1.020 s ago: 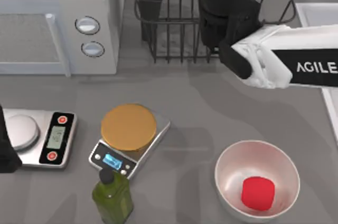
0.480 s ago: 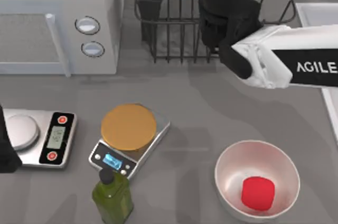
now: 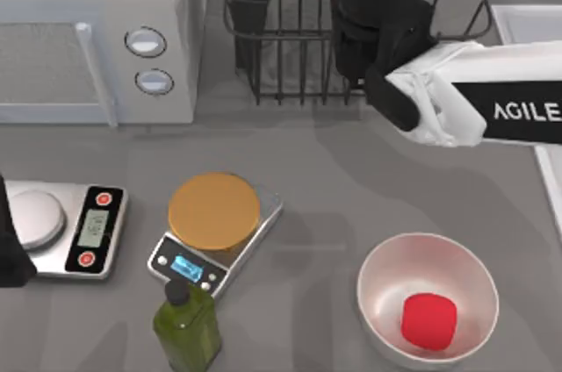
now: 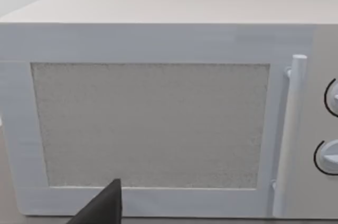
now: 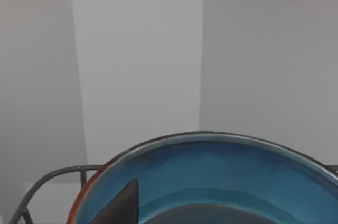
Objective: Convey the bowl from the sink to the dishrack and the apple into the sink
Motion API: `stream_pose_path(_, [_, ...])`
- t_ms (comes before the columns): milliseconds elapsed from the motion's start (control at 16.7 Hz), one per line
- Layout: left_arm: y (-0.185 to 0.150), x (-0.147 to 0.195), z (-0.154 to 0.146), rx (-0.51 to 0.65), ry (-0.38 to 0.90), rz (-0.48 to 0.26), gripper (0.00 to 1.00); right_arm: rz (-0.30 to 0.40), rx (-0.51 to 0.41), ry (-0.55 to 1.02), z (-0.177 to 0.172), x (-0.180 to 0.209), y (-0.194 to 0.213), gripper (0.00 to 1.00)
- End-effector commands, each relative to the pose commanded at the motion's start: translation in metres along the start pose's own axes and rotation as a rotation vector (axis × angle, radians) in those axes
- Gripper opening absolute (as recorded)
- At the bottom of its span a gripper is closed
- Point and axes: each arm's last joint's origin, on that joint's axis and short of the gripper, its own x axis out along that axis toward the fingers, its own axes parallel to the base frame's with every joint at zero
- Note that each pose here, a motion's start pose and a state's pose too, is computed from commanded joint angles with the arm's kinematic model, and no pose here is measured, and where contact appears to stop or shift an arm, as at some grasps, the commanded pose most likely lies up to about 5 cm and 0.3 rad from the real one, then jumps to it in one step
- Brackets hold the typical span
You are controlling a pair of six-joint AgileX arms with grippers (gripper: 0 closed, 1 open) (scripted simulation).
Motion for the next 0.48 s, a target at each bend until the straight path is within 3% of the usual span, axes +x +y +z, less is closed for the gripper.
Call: stream_pose_path(480, [0.0,0.0,0.0,0.0,0.0,0.0,1.0,0.002,-0.001,0.001,0.0032,-0.002,-0.003,1.0])
